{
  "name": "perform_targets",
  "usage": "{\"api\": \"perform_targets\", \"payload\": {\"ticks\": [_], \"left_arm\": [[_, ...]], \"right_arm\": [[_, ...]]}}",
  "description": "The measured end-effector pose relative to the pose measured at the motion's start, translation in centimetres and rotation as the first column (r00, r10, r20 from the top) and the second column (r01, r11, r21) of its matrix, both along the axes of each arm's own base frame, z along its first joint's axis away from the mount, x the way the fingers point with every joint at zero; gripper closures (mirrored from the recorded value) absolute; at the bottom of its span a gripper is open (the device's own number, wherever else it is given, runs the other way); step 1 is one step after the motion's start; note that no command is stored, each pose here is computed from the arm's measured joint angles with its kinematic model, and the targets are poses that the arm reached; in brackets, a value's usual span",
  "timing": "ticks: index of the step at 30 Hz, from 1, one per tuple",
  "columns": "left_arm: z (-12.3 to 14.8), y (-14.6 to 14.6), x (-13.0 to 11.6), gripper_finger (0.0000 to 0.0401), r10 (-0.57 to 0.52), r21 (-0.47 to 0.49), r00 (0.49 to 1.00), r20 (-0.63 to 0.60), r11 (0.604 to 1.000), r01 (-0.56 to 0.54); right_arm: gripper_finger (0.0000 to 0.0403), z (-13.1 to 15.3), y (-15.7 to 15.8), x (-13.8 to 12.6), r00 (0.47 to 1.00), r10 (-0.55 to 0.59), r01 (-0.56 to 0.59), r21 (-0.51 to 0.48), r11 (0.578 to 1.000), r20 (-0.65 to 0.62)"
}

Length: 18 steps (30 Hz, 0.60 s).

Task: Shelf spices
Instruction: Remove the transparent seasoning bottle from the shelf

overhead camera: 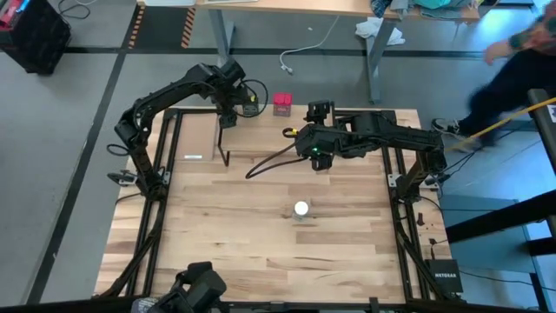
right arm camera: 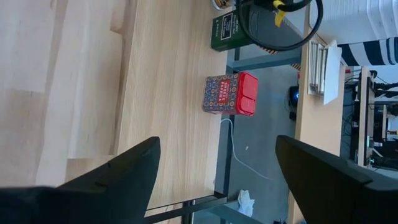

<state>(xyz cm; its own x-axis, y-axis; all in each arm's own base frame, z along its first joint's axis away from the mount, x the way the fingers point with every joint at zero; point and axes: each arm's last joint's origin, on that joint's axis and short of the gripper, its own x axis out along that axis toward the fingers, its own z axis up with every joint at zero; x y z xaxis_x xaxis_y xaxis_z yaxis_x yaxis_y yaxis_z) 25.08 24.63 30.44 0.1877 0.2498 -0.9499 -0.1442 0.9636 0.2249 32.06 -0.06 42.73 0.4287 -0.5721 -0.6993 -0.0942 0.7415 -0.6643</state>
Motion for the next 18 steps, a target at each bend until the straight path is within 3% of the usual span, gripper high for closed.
{"api": "perform_targets", "payload": {"ticks": [4,10,18], "left_arm": [[-0.1,-0.1,-0.2,0.0130,-0.002,0.002,0.999,-0.034,1.000,0.002],[0.0,-0.1,-0.2,0.0227,-0.031,0.010,0.999,-0.041,0.999,0.032],[0.4,-1.2,0.4,0.0227,-0.060,0.017,0.998,-0.035,0.998,0.060]], "right_arm": [[0.0077,0.0,0.0,0.0,1.000,0.000,0.000,0.000,1.000,0.001],[0.0077,0.0,0.0,0.1,1.000,0.000,0.000,0.000,1.000,0.007],[0.0077,0.0,0.0,0.0,1.000,-0.004,0.004,-0.007,1.000,0.008]]}}
